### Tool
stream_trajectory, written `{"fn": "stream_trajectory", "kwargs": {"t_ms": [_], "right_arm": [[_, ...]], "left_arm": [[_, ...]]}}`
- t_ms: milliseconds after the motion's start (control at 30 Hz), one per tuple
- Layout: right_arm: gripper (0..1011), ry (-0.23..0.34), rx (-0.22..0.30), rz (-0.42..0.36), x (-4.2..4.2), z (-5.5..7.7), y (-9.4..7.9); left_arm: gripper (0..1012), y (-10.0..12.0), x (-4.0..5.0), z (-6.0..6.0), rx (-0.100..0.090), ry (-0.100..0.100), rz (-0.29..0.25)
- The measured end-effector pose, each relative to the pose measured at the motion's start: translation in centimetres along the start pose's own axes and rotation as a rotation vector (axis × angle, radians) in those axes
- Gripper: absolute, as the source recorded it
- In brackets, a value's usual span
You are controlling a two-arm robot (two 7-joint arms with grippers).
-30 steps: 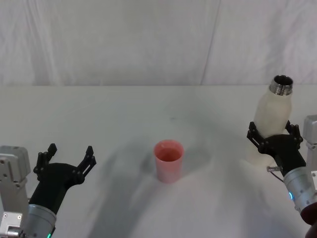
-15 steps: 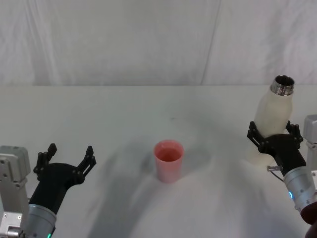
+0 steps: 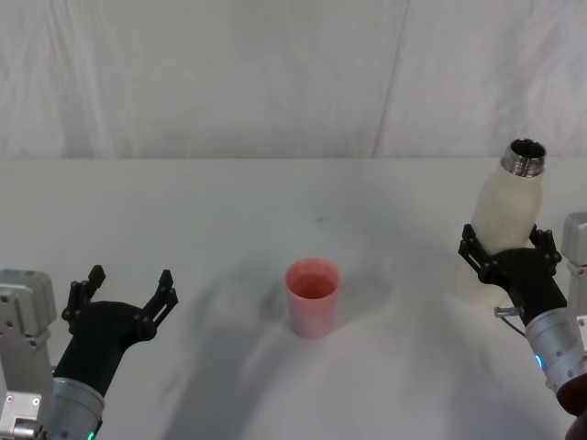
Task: Grasp the thermos with one hand and pour water into the cup lid.
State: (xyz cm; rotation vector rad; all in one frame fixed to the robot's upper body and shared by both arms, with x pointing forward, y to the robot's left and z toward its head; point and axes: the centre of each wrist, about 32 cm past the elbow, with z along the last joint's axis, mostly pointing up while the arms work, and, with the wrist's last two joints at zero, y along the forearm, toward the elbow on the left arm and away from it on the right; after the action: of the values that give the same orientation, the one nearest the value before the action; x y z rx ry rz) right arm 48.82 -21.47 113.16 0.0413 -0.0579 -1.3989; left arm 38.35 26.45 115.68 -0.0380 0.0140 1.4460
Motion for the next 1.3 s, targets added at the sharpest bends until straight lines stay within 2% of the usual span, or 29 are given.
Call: {"fn": "stream_trajectory", "kwargs": {"t_ms": [500, 733, 1000, 1300], "right_arm": [[955, 0.0, 0.0, -0.001, 0.01, 0.0, 0.0], [955, 0.002, 0.008, -0.005, 0.29, 0.3, -0.2], [955, -0.013, 0.028, 0.001, 0.86, 1.1, 0.2], [955, -0.06, 0.036, 0.01, 1.45, 2.6, 0.8]], "left_arm": [[1001, 0.0, 0.0, 0.0, 0.0, 0.0, 0.0], [1001, 0.0, 0.0, 0.0, 0.0, 0.0, 0.0], [1001, 0.0, 0.0, 0.0, 0.0, 0.0, 0.0], [1001, 0.0, 0.0, 0.0, 0.0, 0.0, 0.0]]}}
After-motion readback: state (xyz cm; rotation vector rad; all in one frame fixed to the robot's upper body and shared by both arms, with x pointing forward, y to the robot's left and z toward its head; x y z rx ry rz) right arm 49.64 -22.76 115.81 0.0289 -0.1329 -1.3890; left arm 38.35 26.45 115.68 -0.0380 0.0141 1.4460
